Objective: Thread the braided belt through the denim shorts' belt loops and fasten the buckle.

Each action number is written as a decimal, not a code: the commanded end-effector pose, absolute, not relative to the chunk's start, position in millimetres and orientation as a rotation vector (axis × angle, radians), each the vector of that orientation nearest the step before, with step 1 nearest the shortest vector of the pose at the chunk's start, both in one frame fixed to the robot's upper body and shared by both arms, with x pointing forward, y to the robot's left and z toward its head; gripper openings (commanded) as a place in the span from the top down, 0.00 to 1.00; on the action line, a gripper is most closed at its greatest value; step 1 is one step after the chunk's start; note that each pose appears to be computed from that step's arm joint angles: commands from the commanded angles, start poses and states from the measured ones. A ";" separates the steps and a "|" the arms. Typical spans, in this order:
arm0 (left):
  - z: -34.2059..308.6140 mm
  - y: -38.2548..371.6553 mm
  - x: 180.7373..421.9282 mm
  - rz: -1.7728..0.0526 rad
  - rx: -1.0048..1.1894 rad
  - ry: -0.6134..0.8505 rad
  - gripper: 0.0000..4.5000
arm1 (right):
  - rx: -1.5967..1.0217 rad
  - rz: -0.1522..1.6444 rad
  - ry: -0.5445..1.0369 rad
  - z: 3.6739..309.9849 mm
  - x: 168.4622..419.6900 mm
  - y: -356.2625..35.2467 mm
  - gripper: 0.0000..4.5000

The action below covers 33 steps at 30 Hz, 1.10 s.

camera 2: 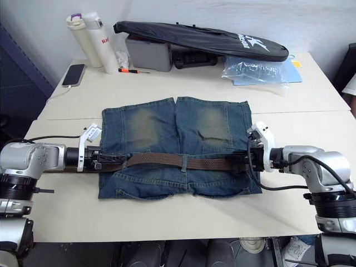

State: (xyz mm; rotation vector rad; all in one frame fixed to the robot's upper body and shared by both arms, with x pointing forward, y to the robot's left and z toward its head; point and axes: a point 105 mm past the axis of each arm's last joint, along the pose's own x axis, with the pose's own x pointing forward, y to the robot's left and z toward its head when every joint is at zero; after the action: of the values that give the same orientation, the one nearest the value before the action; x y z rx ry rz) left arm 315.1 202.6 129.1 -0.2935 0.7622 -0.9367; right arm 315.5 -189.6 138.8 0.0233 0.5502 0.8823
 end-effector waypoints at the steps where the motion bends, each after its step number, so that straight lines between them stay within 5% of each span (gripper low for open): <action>1: 145.5 196.3 305.6 -1.070 -0.202 0.677 1.00 | -0.171 0.933 0.358 158.2 312.3 -187.7 1.00; 8: 176.1 184.9 275.6 -1.328 -0.045 0.396 1.00 | -0.274 0.971 0.174 168.8 290.2 -183.2 1.00; 13: 172.9 181.3 252.1 -1.420 0.095 0.329 1.00 | -0.454 0.964 -0.016 173.4 274.5 -180.6 1.00; 19: 154.8 178.6 224.6 -1.515 0.285 0.264 1.00 | -0.777 1.002 -0.241 144.4 223.4 -180.0 1.00; 27: 103.7 192.4 177.4 -1.687 0.558 0.393 1.00 | -1.025 1.039 -0.386 92.2 174.1 -197.5 1.00; 33: 86.9 196.5 171.6 -1.670 0.552 0.447 1.00 | -1.069 1.113 -0.323 56.5 155.1 -210.5 1.00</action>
State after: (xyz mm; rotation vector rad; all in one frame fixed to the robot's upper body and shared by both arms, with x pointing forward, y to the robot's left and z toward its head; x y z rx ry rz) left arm 172.0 192.5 90.0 0.5341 0.4213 -1.6768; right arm 162.4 -205.0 64.7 -1.0520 -0.3548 1.0865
